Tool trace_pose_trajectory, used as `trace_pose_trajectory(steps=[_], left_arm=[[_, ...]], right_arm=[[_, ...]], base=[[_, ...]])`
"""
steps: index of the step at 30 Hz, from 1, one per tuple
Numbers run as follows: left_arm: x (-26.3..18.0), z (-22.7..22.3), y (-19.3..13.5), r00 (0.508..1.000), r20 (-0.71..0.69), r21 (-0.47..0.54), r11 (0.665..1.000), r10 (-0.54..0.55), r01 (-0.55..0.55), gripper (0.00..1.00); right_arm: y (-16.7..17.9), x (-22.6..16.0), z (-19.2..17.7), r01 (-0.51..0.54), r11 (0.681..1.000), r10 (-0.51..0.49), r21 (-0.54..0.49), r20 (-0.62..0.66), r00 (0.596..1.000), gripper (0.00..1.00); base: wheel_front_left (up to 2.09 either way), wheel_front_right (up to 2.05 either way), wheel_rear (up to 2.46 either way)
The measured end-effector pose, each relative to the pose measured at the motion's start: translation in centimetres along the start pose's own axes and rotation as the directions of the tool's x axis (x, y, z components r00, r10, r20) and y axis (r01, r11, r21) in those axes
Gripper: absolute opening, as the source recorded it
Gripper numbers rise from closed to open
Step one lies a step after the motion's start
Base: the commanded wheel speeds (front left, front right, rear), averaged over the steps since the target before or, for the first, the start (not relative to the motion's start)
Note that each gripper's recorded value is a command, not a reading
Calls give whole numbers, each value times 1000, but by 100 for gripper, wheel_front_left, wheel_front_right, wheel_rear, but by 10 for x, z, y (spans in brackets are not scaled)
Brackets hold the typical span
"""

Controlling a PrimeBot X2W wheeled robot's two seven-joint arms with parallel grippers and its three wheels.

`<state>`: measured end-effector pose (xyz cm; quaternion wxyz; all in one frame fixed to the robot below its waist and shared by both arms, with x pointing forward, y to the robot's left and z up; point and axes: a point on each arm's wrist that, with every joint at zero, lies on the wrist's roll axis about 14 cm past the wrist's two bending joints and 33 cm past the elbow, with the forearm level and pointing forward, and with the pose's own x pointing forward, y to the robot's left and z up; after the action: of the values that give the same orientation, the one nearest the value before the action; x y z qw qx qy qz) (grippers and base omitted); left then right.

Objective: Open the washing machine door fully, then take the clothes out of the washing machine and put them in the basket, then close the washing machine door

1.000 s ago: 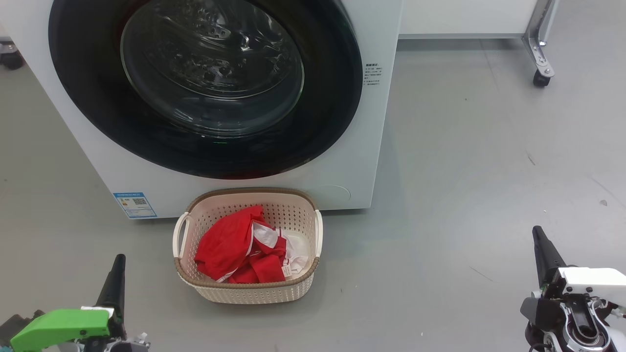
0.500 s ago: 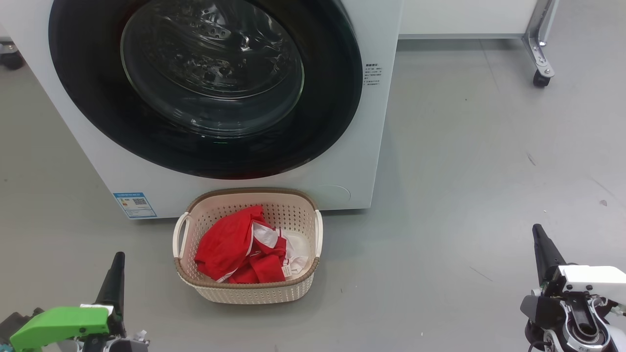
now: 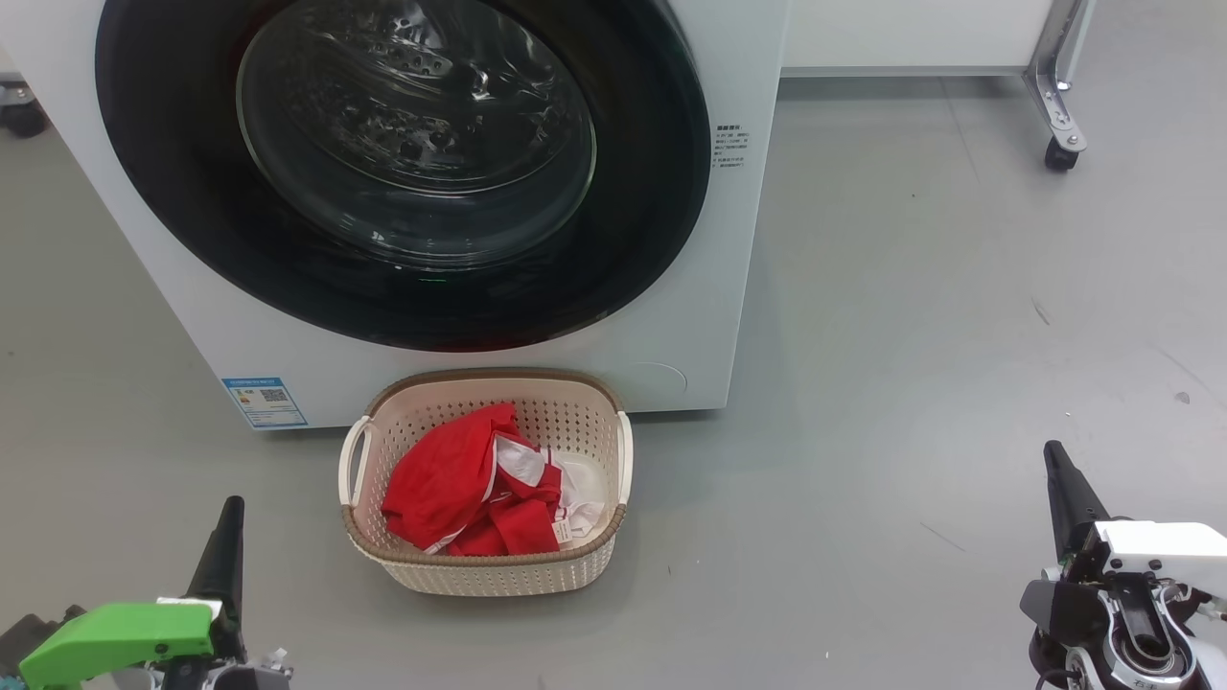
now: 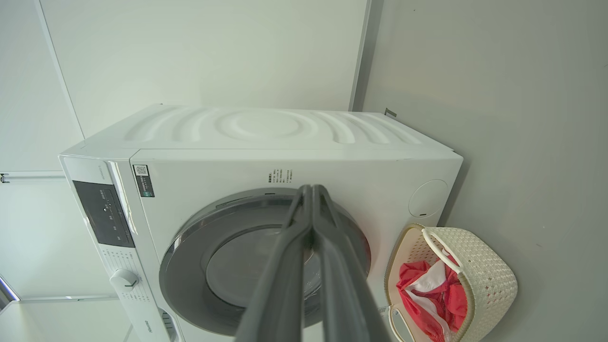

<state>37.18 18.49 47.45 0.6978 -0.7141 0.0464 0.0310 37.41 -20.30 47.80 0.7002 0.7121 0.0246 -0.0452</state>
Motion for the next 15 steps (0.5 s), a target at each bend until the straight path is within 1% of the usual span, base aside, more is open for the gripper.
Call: trace_pose_trajectory(steps=[15], left_arm=[[0,-1,0,1000,-6,0,1000,-4,4,0]], right_arm=[[-1,0,0,2,1000,-2,0,1,1000,0]], base=[[0,0,0]])
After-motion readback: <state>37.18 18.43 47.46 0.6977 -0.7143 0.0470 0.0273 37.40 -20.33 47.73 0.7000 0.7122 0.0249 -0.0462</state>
